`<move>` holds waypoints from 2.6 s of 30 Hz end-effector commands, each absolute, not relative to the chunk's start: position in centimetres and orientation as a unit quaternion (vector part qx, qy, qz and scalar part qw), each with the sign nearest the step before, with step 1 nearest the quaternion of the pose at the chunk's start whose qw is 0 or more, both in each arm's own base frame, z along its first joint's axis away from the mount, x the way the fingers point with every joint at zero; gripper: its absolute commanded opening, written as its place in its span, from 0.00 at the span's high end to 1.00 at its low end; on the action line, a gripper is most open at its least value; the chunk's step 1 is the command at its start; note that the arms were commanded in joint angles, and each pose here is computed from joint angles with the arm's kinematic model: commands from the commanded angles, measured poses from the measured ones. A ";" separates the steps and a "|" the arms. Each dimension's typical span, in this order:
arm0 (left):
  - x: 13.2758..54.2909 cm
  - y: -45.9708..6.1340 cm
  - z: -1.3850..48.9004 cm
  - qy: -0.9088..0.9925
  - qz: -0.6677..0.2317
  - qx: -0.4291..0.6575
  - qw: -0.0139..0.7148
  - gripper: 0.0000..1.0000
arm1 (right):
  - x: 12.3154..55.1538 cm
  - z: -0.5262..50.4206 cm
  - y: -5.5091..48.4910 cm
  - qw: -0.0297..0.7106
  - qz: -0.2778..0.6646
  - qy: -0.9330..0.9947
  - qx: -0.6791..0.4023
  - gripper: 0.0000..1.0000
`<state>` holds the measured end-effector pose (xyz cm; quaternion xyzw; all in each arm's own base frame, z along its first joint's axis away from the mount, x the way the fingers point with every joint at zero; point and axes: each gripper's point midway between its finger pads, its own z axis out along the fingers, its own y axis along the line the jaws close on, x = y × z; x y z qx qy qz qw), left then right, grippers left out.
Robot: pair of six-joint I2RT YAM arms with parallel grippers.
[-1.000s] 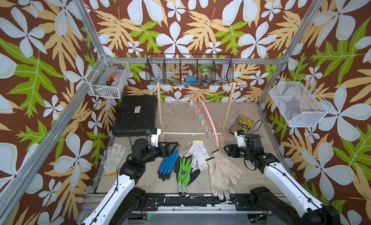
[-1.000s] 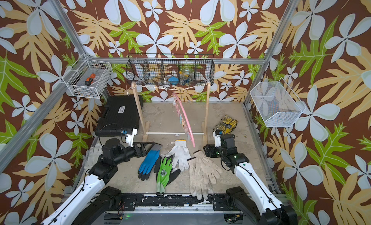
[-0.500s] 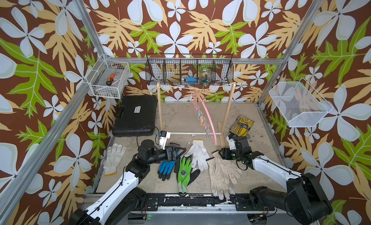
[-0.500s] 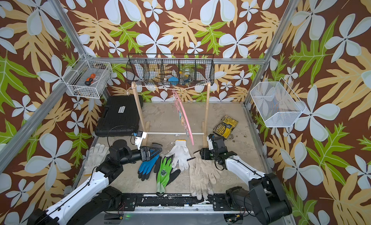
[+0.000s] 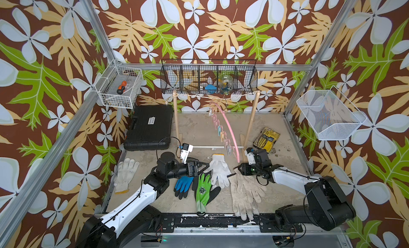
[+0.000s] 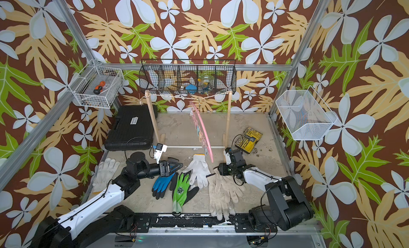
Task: Clip the gloves onto a hanger to dry
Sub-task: Pick up the glove from the center of the board, then open the clamp at the hanger.
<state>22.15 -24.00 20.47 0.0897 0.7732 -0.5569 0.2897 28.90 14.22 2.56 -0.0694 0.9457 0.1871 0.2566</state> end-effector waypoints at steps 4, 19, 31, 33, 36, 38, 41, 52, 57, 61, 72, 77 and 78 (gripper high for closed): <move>22.3 -24.4 21.2 0.763 -0.561 0.110 0.303 0.06 | 28.9 1.5 13.6 0.252 0.159 0.953 -0.062 0.53; 22.3 -24.6 20.6 0.767 -0.557 0.117 0.295 0.06 | 28.7 2.8 13.7 0.270 0.169 0.946 -0.064 0.95; 23.1 -25.2 23.2 0.755 -0.555 0.148 0.317 0.06 | 30.8 12.9 14.3 0.391 0.190 0.896 -0.091 1.00; 23.5 -25.2 24.4 0.753 -0.545 0.159 0.334 0.07 | 31.0 16.0 14.9 0.421 0.209 0.877 -0.101 1.00; 24.0 -25.1 26.1 0.741 -0.535 0.172 0.367 0.08 | 31.1 19.9 15.6 0.457 0.237 0.851 -0.108 1.00; 24.1 -24.9 27.2 0.728 -0.528 0.186 0.396 0.10 | 30.8 21.4 16.1 0.471 0.263 0.835 -0.110 1.00; 24.2 -24.6 28.4 0.714 -0.500 0.208 0.444 0.11 | 30.2 20.8 16.3 0.461 0.272 0.837 -0.112 1.00; 24.0 -28.3 26.2 0.694 -0.483 0.250 0.472 0.19 | 28.4 18.8 16.2 0.479 0.295 0.819 -0.112 1.00; 24.6 -30.4 25.5 0.681 -0.498 0.267 0.465 0.21 | 27.7 18.7 16.4 0.496 0.315 0.801 -0.115 1.00; 25.3 -31.6 25.1 0.673 -0.516 0.271 0.456 0.23 | 27.3 18.3 16.8 0.506 0.340 0.785 -0.113 1.00; 25.9 -35.3 23.2 0.664 -0.563 0.287 0.400 0.40 | 27.1 16.7 17.3 0.495 0.360 0.783 -0.115 1.00; 26.8 -36.2 22.4 0.672 -0.557 0.293 0.391 0.43 | 27.2 16.6 17.2 0.497 0.352 0.785 -0.115 1.00; 26.9 -36.2 22.1 0.675 -0.552 0.293 0.392 0.43 | 27.3 16.7 17.1 0.497 0.350 0.785 -0.116 1.00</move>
